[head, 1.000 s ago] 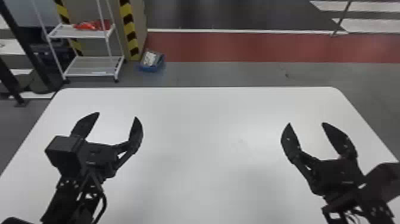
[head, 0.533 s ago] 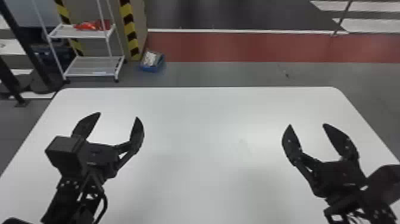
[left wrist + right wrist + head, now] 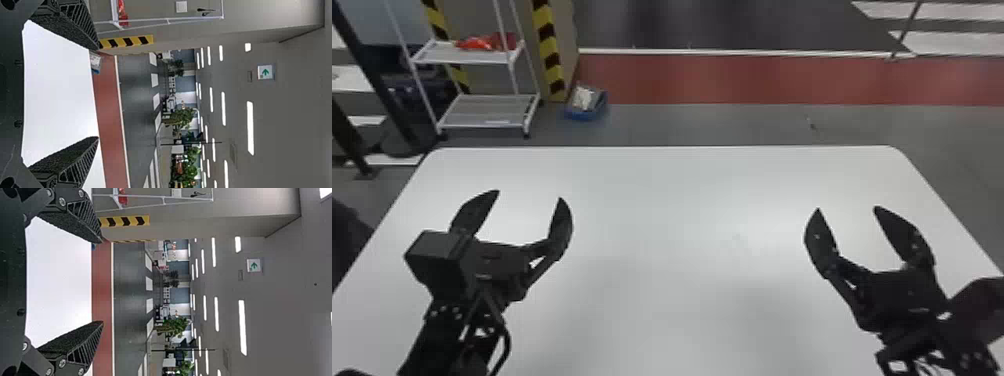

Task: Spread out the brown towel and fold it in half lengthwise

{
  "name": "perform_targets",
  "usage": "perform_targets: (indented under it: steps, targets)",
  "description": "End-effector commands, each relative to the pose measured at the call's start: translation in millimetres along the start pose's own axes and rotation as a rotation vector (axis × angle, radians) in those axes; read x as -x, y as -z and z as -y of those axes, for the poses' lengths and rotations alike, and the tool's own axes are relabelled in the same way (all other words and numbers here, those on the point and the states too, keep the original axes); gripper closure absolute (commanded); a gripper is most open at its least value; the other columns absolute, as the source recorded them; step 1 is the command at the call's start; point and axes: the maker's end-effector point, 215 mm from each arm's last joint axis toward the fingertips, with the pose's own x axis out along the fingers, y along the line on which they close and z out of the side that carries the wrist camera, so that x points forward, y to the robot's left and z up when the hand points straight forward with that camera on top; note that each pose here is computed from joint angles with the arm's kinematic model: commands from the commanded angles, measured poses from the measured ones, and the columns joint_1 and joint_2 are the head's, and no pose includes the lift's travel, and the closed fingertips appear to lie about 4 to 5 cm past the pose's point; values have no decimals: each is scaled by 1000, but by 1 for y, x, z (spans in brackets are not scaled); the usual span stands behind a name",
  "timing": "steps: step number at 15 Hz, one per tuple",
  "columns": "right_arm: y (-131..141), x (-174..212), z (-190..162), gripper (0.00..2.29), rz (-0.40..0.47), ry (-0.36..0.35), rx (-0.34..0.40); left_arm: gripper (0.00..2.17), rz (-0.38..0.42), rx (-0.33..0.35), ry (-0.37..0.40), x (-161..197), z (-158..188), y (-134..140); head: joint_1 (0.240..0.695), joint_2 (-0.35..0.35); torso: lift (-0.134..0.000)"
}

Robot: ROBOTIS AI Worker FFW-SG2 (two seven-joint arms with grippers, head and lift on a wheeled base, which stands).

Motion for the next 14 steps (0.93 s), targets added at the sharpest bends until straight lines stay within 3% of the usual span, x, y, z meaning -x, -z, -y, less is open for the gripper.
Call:
perform_targets:
  steps: [1,14]
  targets:
    - [0,1,0,171,-1,0,-1,73,2,0,0,0,0,-1,695,-21,-128]
    - [2,-1,-2,171,-4,-3,-5,73,-3,2,1,0,1,1,695,-21,-128]
